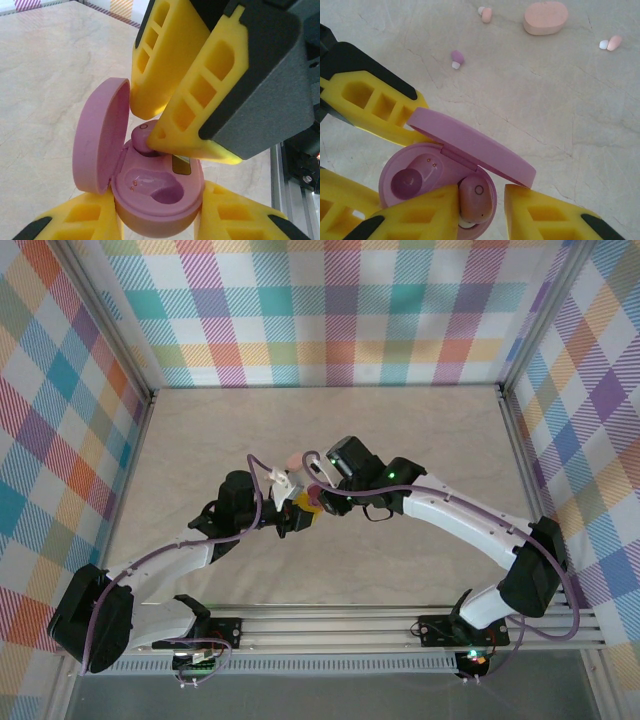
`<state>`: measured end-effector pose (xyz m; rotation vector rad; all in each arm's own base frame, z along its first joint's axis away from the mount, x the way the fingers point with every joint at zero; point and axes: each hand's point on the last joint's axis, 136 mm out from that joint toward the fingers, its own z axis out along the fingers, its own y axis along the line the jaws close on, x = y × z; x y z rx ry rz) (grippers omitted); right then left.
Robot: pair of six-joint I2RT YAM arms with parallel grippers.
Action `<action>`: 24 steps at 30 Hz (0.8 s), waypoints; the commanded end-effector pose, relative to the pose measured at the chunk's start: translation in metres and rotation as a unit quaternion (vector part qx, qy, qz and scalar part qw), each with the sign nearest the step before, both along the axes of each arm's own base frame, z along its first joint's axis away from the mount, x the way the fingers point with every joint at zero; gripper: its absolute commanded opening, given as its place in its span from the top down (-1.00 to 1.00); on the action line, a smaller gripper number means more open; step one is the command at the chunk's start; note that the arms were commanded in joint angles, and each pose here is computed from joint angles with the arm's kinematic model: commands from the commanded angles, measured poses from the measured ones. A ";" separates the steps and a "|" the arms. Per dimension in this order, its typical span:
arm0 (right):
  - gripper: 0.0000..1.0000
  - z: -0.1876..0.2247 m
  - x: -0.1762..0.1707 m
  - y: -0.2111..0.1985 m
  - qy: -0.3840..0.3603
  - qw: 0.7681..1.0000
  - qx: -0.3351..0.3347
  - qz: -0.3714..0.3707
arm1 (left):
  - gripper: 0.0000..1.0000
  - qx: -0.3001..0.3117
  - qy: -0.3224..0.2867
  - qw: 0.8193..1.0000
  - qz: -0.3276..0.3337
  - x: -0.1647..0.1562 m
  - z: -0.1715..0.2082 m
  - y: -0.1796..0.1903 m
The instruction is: Insert wireless bluetooth earbuds into charging case
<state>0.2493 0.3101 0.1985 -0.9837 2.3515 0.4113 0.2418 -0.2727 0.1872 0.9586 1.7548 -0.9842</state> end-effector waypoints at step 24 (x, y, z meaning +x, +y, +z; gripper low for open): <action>0.49 0.101 -0.014 -0.012 0.001 0.984 0.175 -0.035 | 0.92 -0.052 -0.062 0.996 0.023 0.004 0.045 0.002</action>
